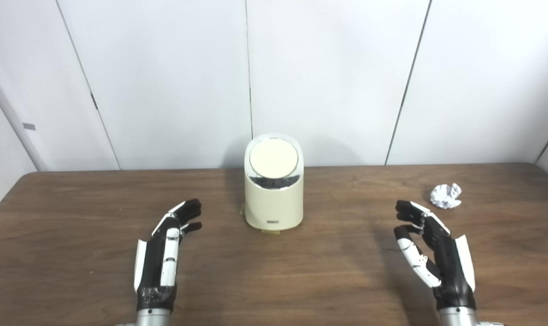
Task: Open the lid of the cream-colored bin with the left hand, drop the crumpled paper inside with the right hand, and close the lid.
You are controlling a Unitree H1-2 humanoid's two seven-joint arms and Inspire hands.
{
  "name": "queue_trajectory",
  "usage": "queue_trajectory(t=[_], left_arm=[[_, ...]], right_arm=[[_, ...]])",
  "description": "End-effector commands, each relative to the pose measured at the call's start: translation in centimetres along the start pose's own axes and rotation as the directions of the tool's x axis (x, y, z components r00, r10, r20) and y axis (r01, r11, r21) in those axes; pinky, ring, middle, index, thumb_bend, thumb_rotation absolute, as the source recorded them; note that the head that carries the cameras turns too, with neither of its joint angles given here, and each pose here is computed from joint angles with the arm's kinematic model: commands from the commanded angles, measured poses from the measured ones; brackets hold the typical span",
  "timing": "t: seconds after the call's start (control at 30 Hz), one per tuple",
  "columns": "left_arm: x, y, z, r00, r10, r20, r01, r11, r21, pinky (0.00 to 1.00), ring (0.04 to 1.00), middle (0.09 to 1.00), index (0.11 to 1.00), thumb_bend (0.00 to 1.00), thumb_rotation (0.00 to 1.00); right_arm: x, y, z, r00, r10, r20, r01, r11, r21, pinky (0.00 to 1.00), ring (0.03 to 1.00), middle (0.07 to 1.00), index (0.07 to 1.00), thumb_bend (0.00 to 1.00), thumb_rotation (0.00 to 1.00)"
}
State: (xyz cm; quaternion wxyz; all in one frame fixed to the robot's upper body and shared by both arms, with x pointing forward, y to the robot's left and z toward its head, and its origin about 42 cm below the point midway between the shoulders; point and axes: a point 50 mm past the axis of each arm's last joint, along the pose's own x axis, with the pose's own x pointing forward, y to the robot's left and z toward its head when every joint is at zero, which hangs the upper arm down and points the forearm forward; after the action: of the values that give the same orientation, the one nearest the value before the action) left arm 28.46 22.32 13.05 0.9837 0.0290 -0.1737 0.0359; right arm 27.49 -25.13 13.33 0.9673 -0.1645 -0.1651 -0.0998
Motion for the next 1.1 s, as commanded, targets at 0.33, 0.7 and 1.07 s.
queue_trajectory(t=[0.33,0.7,1.07], left_arm=[[0.0,0.5,-0.4,1.0,-0.01,0.015,0.009,0.999,0.045,0.73,0.802,0.795,0.799,0.23,0.97],[1.6,1.2,1.6,0.992,-0.035,0.123,0.004,0.971,0.24,0.71,0.804,0.813,0.807,0.37,0.75],[8.0,-1.1,7.6,0.997,-0.01,0.077,-0.007,0.975,0.221,0.73,0.836,0.846,0.851,0.72,0.44]], right_arm=[[0.2,0.6,0.6,1.0,-0.008,0.027,0.008,1.0,0.019,0.65,0.738,0.755,0.737,0.24,0.64],[0.3,1.1,0.4,0.999,-0.014,0.029,0.013,0.999,0.044,0.65,0.742,0.758,0.736,0.26,0.65],[0.3,1.4,0.3,0.999,-0.021,0.035,0.02,1.0,0.018,0.63,0.728,0.745,0.728,0.22,0.64]])
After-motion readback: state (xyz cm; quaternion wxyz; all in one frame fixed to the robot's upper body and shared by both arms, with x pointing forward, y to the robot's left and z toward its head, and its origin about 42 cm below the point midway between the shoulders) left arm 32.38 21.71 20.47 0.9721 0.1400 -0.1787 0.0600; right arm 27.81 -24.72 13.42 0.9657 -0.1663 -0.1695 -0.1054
